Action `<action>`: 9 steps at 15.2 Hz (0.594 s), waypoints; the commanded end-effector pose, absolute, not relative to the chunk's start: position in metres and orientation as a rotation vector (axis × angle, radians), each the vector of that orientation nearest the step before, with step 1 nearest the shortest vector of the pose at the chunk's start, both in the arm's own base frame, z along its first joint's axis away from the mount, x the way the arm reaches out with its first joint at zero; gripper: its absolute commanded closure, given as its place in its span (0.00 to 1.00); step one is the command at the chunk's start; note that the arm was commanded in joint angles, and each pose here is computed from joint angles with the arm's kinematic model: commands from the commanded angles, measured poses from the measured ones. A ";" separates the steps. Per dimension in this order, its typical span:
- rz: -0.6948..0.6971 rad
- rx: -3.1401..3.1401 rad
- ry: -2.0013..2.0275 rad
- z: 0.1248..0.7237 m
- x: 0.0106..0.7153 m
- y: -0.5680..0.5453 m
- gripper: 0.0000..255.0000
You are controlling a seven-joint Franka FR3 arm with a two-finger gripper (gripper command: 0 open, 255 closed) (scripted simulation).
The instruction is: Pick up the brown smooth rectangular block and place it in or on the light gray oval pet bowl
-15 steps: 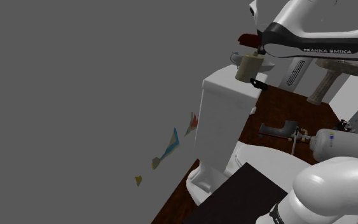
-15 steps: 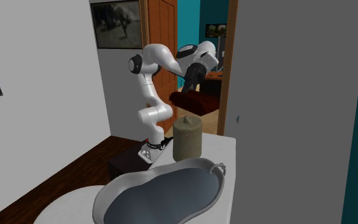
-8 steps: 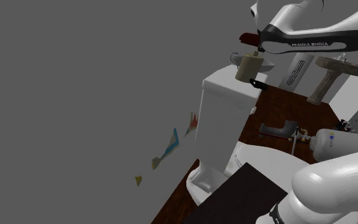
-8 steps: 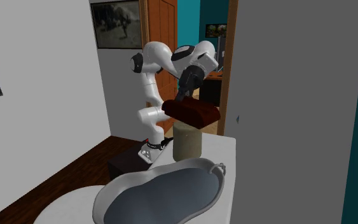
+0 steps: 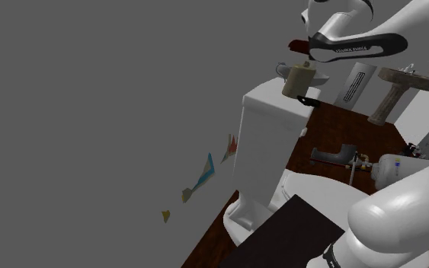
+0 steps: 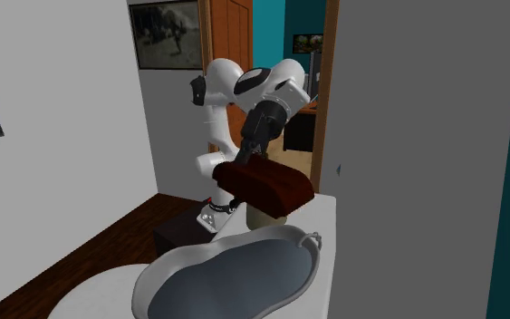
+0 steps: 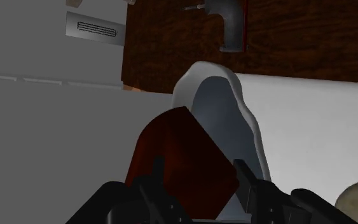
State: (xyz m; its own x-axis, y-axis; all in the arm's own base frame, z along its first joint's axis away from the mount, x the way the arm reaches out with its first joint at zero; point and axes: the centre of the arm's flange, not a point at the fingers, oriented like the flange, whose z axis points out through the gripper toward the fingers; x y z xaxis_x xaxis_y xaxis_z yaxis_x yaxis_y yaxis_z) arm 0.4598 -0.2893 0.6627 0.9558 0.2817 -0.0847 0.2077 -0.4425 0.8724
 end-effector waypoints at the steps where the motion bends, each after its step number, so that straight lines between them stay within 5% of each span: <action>1: 0.089 2.043 0.348 0.665 0.471 -0.314 1.00; 9: 0.089 2.043 0.348 0.638 0.490 -0.356 1.00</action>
